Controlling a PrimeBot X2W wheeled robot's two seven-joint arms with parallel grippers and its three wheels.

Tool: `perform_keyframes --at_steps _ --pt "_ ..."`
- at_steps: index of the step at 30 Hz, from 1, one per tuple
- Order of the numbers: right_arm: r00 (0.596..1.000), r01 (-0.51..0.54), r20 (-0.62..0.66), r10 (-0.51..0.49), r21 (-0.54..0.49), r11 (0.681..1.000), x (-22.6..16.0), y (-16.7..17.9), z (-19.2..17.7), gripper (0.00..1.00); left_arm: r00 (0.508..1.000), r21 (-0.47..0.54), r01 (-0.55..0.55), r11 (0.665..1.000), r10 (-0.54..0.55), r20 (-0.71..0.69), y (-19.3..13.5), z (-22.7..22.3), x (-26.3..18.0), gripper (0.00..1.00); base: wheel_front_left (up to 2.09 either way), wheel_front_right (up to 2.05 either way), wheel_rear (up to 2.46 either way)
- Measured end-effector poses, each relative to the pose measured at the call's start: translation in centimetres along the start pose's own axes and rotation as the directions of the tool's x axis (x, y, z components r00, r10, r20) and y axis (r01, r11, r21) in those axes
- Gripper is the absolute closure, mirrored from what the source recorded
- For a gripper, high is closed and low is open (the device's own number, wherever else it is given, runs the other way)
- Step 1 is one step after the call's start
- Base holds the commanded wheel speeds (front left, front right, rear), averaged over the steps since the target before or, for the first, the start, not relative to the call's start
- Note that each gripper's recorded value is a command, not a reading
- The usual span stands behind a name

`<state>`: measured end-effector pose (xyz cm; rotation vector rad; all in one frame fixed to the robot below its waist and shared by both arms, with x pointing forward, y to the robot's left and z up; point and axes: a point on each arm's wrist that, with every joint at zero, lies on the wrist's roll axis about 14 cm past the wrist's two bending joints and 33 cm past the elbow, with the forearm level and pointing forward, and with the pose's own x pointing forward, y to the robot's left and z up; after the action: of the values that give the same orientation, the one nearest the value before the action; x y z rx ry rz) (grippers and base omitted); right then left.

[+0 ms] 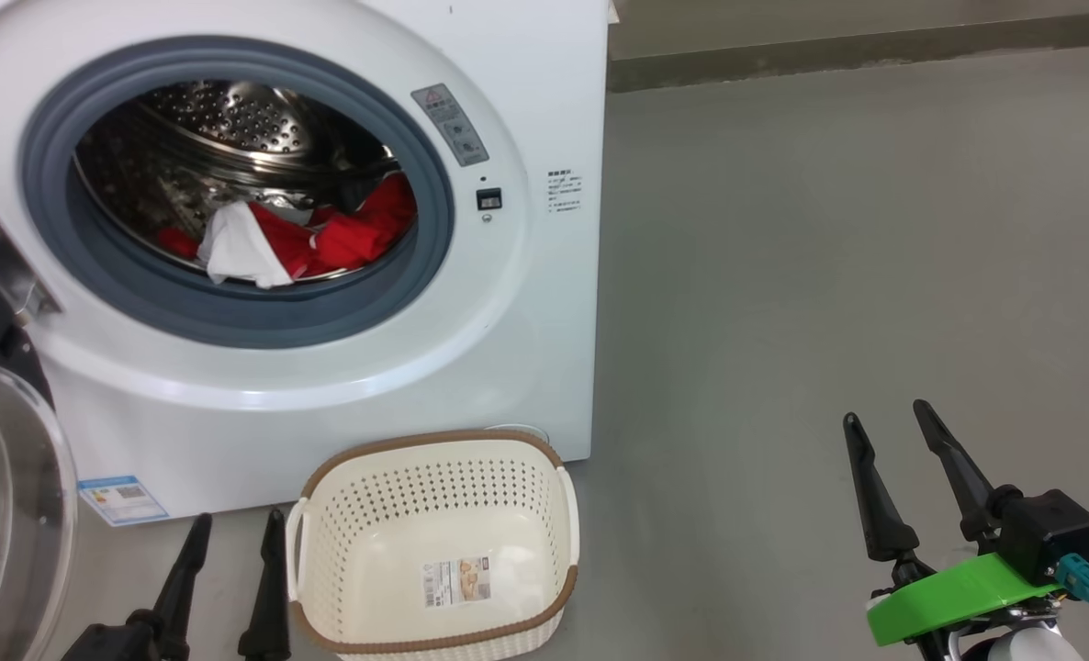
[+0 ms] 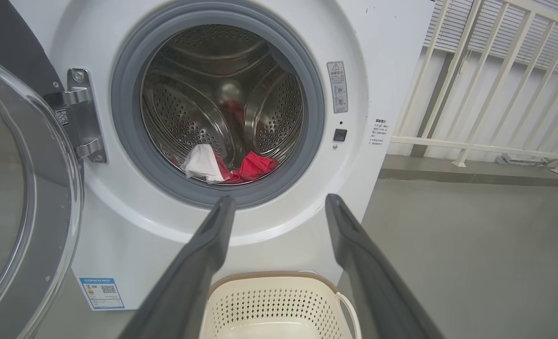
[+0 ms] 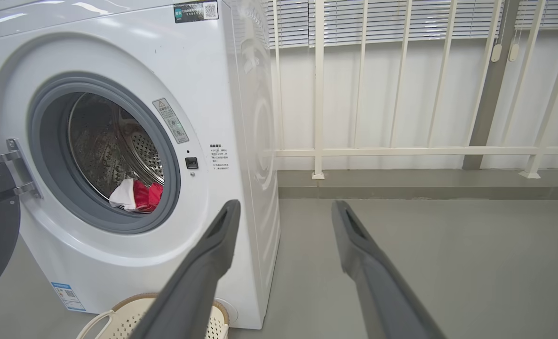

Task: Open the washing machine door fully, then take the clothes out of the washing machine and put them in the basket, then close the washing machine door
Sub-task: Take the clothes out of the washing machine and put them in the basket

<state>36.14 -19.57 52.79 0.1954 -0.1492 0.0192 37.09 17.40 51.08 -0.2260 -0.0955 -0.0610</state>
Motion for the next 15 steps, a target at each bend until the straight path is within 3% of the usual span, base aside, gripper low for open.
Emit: perform_keyframes --at_steps 5,15 --pt "1.0 0.0 -0.008 0.0 0.0 1.0 -0.03 -0.03 -0.24 0.0 1.0 0.003 0.001 1.0 -0.001 -0.006 -0.07 -0.22 0.07 0.0 1.62 -1.16 -0.46" --pt "1.0 -0.005 -0.023 0.005 -0.006 1.0 -0.02 -0.05 -0.69 0.0 1.0 -0.008 -0.005 1.0 0.005 -0.013 0.01 -0.51 0.19 0.0 1.58 -1.81 0.23"
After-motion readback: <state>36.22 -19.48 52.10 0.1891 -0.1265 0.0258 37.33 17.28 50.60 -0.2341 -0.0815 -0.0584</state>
